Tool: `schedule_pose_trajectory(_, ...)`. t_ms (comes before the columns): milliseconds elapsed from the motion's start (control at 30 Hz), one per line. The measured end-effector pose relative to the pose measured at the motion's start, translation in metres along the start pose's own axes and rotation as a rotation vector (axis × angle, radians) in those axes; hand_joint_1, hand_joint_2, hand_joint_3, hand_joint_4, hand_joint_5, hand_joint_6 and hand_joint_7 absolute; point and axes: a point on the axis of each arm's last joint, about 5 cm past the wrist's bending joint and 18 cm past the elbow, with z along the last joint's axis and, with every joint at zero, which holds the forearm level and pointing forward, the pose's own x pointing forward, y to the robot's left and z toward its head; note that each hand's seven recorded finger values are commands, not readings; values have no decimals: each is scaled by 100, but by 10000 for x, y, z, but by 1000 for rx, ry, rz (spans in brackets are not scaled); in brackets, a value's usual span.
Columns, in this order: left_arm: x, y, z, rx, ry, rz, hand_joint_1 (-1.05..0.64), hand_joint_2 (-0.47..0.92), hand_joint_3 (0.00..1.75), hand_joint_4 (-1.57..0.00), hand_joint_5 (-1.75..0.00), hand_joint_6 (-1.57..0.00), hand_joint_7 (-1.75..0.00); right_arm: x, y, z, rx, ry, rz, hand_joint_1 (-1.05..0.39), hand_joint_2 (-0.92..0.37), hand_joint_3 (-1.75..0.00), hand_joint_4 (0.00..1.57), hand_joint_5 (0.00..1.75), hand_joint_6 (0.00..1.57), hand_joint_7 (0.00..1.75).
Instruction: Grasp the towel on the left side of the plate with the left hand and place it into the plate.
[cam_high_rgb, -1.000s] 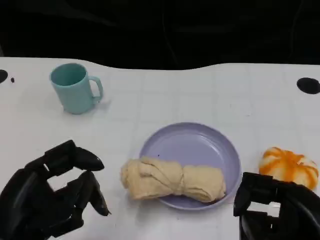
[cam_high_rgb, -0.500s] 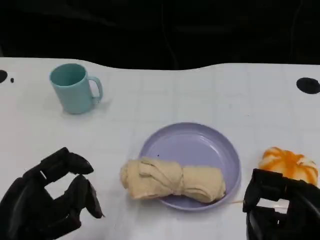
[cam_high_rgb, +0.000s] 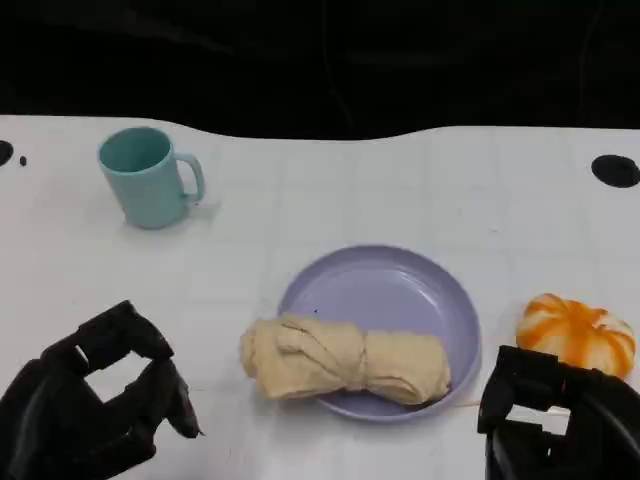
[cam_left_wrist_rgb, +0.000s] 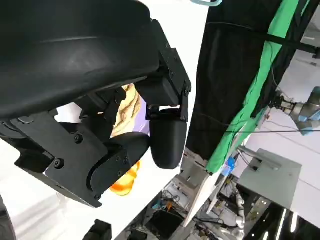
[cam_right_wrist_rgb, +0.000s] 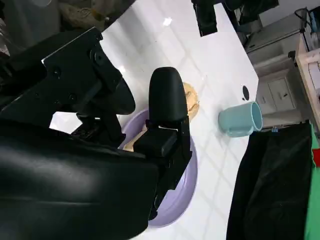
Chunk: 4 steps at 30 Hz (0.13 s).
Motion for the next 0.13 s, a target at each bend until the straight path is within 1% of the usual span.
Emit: schedule_pose_trajectory(133,-7,28,3,-2,1,9,-11,47,128,-87,-170,-85,-143,0,6,2,-3,-1,-6,2,-50,-143,82,175,69,162)
